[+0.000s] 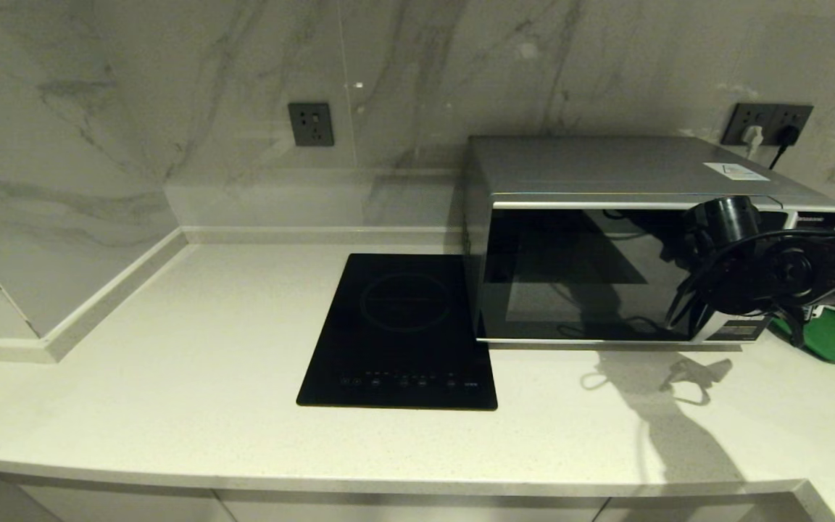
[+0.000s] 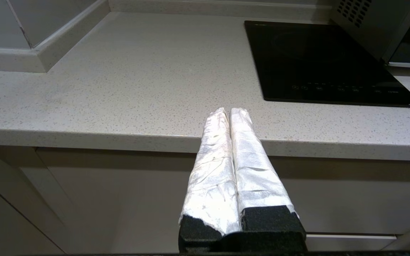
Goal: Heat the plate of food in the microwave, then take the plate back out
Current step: Open the microwave oven
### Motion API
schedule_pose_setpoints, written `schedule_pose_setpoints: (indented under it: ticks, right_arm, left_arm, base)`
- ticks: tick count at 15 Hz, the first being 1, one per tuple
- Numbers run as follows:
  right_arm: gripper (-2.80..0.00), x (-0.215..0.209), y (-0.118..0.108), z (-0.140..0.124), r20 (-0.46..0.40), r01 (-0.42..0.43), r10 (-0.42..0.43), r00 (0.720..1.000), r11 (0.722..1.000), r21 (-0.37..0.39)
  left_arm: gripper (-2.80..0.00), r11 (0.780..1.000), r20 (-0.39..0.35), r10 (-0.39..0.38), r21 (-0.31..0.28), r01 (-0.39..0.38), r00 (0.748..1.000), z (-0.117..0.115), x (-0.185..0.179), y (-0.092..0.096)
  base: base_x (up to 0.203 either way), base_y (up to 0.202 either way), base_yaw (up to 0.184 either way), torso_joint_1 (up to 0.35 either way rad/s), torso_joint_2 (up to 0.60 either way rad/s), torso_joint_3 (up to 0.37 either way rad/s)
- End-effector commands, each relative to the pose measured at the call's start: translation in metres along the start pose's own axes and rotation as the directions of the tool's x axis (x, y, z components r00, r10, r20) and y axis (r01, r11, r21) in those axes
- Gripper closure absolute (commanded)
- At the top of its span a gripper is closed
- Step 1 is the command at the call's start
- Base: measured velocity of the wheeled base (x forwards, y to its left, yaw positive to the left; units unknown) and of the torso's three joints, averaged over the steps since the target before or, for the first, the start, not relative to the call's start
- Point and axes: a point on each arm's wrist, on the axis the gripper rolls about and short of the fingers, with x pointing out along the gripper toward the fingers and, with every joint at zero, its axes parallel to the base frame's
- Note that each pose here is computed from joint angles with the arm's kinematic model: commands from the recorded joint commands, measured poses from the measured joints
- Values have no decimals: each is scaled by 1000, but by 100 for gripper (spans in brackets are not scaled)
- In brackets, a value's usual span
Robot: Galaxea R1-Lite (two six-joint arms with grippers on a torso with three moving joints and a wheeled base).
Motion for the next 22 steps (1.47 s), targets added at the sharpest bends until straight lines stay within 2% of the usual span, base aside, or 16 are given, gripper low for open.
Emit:
schedule_pose_setpoints:
  ticks: [1,6,12,15,20,22]
  right_arm:
    - [-280,-2,-3,3,8,11,-11,1000,1000,22]
    - [-280,4,-1,-1,13,58,-59,998,998,14]
    - [-280,5,-2,-6,5,62,-62,998,998,1]
    - [-280,-7,-14,-7,1,56,-56,998,998,-6]
    - [-280,-23,-43,-27,-55,73,-74,996,997,-35]
    - [-280,-33,-44,-32,-69,57,-60,996,997,-47]
  left_arm:
    - [0,1000,0,0,-1,0,1000,0,0,0]
    - [0,1000,0,0,-1,0,1000,0,0,0]
    - [0,1000,0,0,-1,0,1000,0,0,0]
    - [0,1000,0,0,-1,0,1000,0,0,0]
    - [0,1000,1,0,-1,0,1000,0,0,0]
    - [0,1000,0,0,-1,0,1000,0,0,0]
  base:
    - [0,0,0,0,0,0]
    - [0,0,0,0,0,0]
    - [0,0,0,0,0,0]
    - [0,0,0,0,0,0]
    - [0,0,0,0,0,0]
    - [0,0,0,0,0,0]
